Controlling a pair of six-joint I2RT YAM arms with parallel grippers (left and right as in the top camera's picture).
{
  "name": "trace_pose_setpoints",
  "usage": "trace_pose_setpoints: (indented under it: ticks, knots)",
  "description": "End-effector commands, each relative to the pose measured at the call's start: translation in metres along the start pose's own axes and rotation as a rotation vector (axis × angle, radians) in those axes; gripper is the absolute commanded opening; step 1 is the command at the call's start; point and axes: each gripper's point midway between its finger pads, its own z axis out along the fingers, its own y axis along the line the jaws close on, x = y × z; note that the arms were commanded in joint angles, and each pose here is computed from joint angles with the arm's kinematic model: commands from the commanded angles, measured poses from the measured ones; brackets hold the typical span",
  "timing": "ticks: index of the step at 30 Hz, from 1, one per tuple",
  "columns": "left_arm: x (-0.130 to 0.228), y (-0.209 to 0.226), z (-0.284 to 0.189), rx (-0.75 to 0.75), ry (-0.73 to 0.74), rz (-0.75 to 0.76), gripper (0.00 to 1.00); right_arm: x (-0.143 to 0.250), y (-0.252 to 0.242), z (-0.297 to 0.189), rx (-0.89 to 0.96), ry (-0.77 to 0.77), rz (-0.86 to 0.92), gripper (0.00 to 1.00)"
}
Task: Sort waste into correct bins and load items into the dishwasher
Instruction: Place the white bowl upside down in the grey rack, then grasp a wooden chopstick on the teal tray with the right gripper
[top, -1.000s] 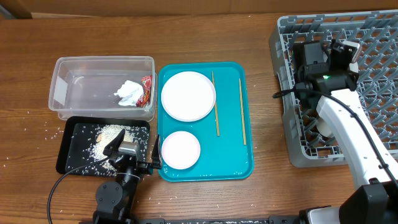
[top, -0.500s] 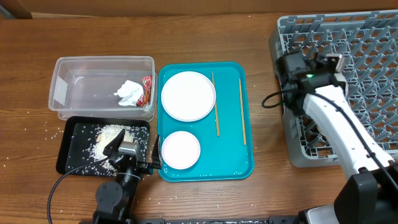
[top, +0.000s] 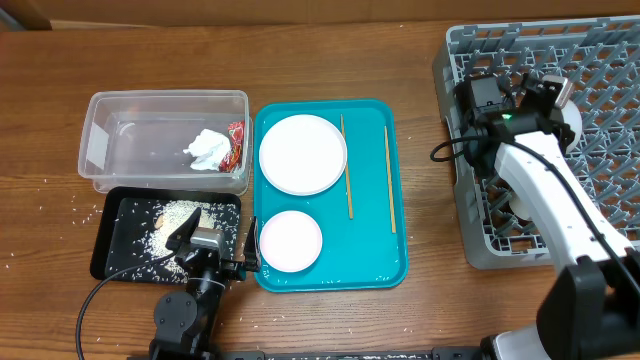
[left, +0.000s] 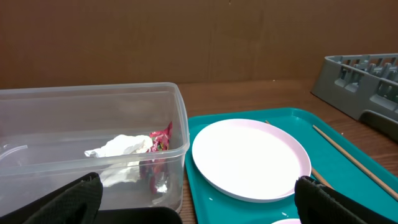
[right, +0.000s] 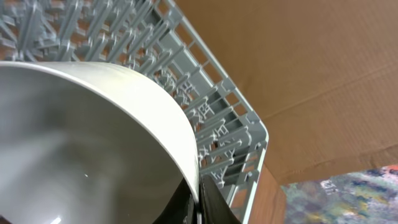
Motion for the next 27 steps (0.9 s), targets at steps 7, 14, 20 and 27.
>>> trace_pose_setpoints:
  ticks: [7,14,20,27]
  knots:
    - [0.000,0.002,0.000,-0.005,-0.007,0.018,1.00,0.020,0.029,0.004,0.013,0.048,-0.146,0.04]
    - [0.000,0.002,0.000,-0.005,-0.007,0.018,1.00,0.021,0.044,-0.020,-0.038,0.006,-0.191,0.04]
    - [0.000,0.002,0.000,-0.005,-0.007,0.018,1.00,0.026,0.044,-0.028,-0.044,0.004,-0.246,0.10]
    - [0.000,0.002,0.000,-0.005,-0.007,0.018,1.00,0.044,0.045,-0.048,-0.162,0.088,-0.184,0.36]
